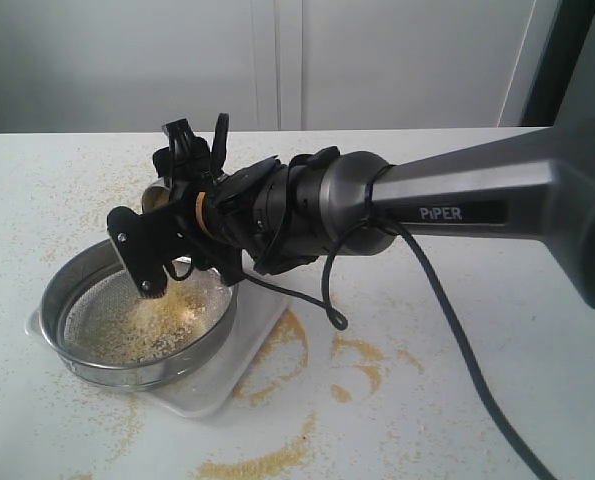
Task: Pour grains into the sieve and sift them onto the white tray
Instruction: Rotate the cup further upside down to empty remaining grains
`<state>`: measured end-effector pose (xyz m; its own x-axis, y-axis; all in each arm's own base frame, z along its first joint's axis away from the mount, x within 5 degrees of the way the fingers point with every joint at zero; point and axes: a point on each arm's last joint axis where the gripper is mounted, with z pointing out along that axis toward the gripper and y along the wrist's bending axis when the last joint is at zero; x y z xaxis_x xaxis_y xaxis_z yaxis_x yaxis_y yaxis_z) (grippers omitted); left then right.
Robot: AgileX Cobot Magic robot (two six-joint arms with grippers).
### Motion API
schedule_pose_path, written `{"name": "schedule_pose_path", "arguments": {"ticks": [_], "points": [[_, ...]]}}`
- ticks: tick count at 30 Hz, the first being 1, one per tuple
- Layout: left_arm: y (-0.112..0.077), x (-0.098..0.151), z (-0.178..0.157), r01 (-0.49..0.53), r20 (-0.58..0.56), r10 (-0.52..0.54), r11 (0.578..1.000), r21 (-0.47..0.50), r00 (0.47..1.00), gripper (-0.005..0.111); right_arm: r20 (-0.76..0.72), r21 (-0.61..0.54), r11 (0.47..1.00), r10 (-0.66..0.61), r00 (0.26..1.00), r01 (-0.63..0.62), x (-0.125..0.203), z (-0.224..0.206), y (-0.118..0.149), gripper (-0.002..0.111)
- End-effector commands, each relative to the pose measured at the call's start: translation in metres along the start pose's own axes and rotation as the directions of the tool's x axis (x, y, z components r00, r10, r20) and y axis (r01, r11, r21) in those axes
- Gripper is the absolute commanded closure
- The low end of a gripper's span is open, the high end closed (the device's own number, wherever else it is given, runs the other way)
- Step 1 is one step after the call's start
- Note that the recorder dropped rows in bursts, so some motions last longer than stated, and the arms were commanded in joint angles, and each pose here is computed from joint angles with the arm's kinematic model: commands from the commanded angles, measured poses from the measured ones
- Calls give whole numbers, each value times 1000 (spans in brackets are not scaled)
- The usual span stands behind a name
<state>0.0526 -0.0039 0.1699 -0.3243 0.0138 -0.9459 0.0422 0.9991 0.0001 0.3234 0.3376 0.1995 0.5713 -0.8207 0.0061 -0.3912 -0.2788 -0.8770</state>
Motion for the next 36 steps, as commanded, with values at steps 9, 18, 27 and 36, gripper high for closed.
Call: {"name": "schedule_pose_path", "arguments": {"ticks": [9, 18, 27, 36], "points": [[0, 1, 0, 8, 2, -8, 1000, 1, 1000, 107, -18, -9, 995, -102, 995, 102, 0, 7, 5, 108], [0, 1, 0, 8, 2, -8, 1000, 1, 1000, 107, -19, -20, 984, -179, 984, 178, 0, 10, 9, 108], [0, 1, 0, 8, 2, -8, 1000, 1, 1000, 107, -50, -5, 977, -215, 975, 215, -5, 8, 6, 108], [0, 1, 0, 8, 2, -8, 1000, 1, 1000, 107, -51, 0, 974, -228, 972, 228, -13, 7, 6, 108]]}}
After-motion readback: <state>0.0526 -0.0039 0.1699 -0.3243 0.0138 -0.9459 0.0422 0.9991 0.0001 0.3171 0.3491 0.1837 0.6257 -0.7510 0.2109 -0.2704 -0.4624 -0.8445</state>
